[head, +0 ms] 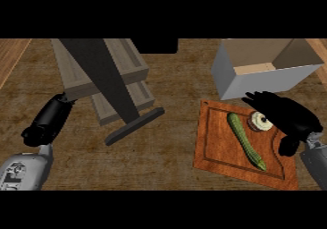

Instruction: Pick the cupcake from the cutting board and place it in the cardboard box

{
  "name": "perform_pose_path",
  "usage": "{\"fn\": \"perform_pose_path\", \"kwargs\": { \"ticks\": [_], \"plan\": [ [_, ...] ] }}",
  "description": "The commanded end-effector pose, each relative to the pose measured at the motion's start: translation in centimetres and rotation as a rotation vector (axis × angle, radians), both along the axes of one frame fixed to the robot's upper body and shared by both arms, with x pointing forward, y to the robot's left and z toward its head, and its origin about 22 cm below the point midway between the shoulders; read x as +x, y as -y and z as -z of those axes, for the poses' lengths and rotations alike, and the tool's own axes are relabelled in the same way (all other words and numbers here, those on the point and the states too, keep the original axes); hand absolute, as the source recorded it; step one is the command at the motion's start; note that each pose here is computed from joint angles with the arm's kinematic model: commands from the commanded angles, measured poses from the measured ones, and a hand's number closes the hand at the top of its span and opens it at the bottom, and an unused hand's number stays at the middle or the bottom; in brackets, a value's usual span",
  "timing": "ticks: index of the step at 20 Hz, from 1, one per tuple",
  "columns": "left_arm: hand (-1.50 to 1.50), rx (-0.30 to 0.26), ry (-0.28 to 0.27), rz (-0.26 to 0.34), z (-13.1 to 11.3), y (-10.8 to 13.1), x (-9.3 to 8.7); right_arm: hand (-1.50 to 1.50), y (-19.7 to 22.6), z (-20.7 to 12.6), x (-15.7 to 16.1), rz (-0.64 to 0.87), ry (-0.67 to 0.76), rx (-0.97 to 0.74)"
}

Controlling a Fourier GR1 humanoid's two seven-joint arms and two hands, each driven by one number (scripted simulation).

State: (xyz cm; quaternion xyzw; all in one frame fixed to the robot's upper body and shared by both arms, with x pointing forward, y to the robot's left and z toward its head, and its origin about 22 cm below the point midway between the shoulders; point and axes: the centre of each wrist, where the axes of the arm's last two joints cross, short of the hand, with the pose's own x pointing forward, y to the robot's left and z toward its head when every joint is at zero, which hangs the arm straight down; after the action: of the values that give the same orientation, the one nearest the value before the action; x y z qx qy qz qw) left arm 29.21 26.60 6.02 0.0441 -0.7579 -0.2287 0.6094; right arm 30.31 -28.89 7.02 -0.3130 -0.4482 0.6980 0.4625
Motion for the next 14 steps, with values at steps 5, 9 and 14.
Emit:
{"fn": "perform_pose_path", "kwargs": {
  "ticks": [5,9,14],
  "plan": [
    [0.00,-0.010,-0.008,-0.002,1.0,-0.3,0.1,-1.50,-1.5,1.9,1.3,0.003,-0.020,-0.020],
    [0.00,0.004,-0.001,0.012,0.0,0.2,-1.7,-1.50,1.1,3.3,0.2,0.053,-0.003,-0.053],
    [0.00,0.005,-0.020,0.005,-0.7,-0.2,1.5,-1.50,1.7,5.4,2.5,0.044,-0.019,-0.033]
  ]
}}
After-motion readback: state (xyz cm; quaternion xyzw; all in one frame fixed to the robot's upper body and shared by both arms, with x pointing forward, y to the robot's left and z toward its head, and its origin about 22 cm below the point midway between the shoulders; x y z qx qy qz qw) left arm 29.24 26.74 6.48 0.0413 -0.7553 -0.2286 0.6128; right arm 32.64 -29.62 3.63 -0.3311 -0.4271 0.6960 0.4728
